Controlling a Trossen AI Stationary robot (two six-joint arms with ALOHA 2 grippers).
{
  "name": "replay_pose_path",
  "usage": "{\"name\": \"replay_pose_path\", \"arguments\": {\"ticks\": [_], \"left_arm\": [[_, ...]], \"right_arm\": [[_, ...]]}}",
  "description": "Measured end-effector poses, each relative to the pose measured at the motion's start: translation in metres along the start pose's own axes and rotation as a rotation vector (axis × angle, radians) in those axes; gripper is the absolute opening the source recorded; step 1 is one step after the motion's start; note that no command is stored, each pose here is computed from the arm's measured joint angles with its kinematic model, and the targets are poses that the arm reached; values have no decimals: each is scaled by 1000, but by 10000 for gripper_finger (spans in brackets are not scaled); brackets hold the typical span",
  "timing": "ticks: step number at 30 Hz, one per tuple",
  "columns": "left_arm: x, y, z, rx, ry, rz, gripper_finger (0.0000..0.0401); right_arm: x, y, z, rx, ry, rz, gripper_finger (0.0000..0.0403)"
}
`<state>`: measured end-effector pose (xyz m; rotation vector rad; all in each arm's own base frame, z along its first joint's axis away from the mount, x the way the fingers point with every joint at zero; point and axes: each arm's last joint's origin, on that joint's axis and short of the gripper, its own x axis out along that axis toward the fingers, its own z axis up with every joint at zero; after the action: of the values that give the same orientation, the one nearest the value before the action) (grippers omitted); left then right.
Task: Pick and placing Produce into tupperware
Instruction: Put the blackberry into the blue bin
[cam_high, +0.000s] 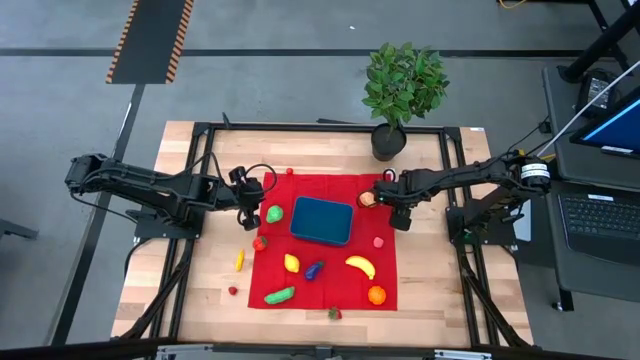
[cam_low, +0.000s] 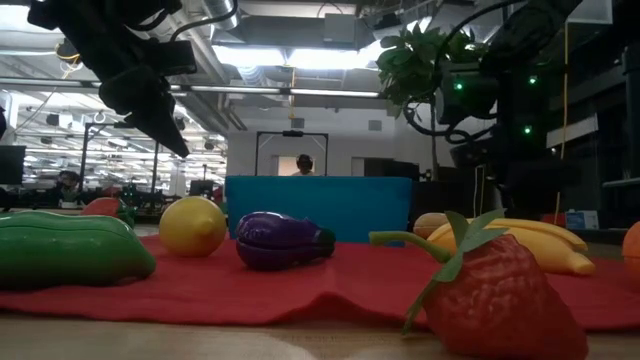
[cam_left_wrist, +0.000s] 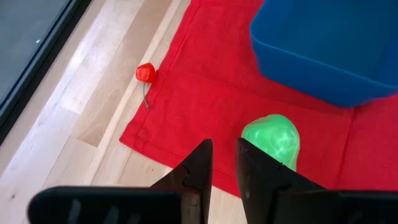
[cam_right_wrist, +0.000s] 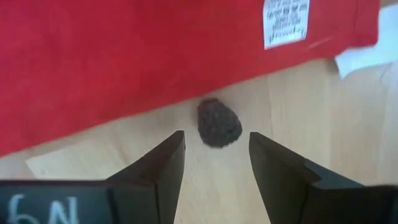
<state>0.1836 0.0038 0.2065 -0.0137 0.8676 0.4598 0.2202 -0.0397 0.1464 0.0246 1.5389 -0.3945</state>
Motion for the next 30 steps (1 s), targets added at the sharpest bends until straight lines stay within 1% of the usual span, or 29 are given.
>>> {"name": "replay_pose_path", "arguments": {"ticks": [4, 12, 17, 24, 30], "left_arm": [[0, 1, 0, 0, -4, 16, 60], [0, 0, 0, 0, -4, 16, 40], [0, 1, -1, 3, 3, 18, 28], [0, 1, -1, 3, 2, 18, 13], [0, 1, -1, 3, 2, 18, 2]], "right_arm": [[1, -3, 2, 9, -18, 2, 181], [7, -4, 8, -36, -42, 3, 181], [16, -2, 11, -69, 0, -2, 181], [20, -3, 10, -66, 29, 2, 179], [21, -5, 8, -15, 54, 12, 157]]}}
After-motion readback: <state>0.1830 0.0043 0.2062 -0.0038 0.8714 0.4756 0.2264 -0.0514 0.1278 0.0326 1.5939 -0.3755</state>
